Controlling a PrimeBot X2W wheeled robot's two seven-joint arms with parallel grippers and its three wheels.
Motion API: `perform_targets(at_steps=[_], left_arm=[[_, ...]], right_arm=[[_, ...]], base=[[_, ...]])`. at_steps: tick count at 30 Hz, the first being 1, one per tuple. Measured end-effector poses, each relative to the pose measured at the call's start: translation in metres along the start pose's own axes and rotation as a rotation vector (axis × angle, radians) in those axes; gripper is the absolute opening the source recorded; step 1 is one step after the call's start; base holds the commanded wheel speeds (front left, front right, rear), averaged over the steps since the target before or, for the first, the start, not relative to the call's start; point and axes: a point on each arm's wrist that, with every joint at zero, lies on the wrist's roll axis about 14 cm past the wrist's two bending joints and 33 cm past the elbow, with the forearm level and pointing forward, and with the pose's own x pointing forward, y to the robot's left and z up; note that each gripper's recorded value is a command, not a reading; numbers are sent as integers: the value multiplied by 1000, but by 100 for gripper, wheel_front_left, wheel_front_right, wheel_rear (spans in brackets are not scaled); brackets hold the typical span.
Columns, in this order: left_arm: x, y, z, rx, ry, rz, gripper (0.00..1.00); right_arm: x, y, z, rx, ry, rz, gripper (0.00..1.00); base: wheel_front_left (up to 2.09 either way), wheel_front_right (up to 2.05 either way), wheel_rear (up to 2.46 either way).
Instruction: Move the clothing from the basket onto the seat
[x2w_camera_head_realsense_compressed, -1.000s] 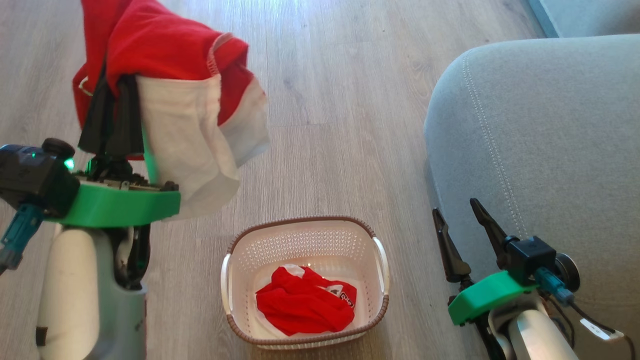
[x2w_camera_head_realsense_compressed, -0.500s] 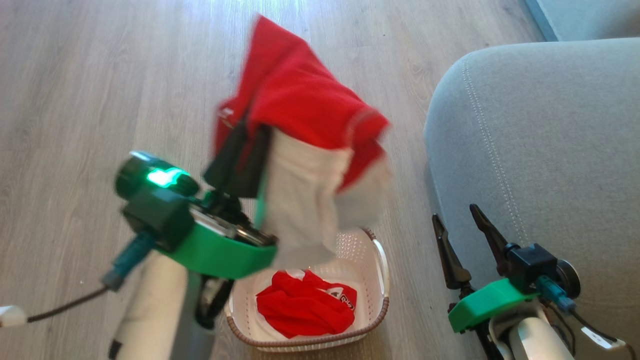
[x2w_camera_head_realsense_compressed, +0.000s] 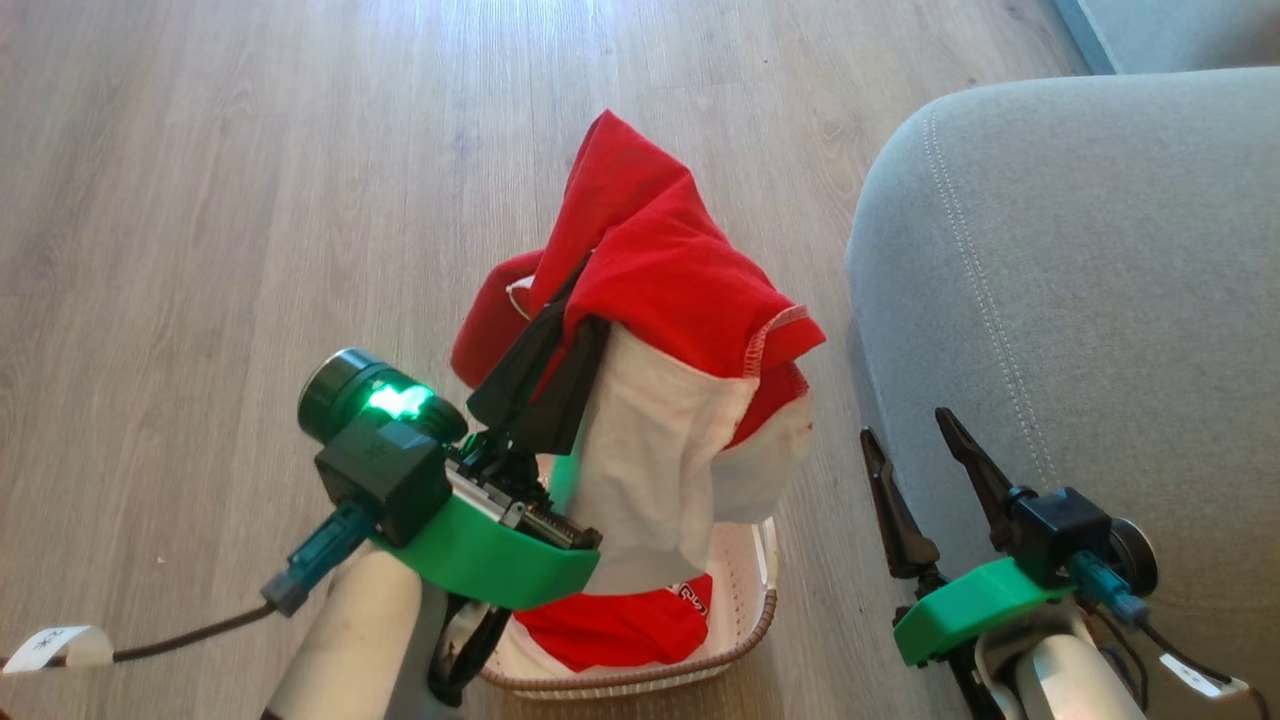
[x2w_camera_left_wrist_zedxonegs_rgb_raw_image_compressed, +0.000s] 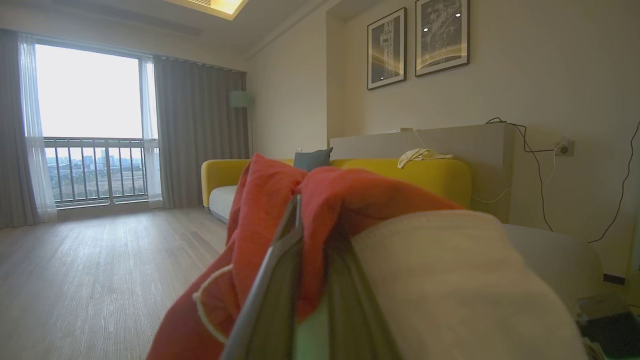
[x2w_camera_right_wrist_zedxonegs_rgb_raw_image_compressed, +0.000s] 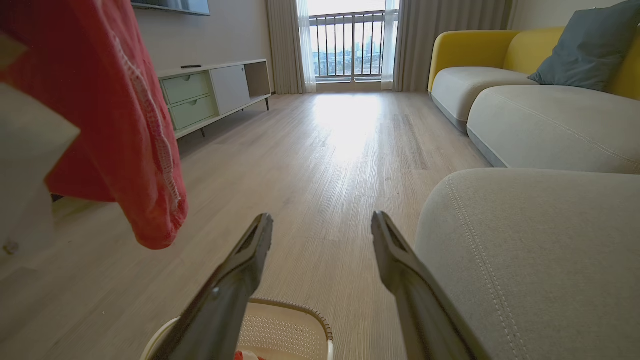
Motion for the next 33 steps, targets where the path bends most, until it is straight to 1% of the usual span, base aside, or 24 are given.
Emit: perform_targets(at_steps=[22,29,33], left_arm=[[-2,9,-5,7,16,21,0],[-3,21,-11,23,35,41,0],[0,29,-12,36,35,51,0]], right_arm=[[2,5,-3,-1,10,18,100],[5,24,9,-16,-29,78,100],[3,42,20,-39,-63,162,100]], base=[[0,0,0],[0,0,0],[0,0,0]])
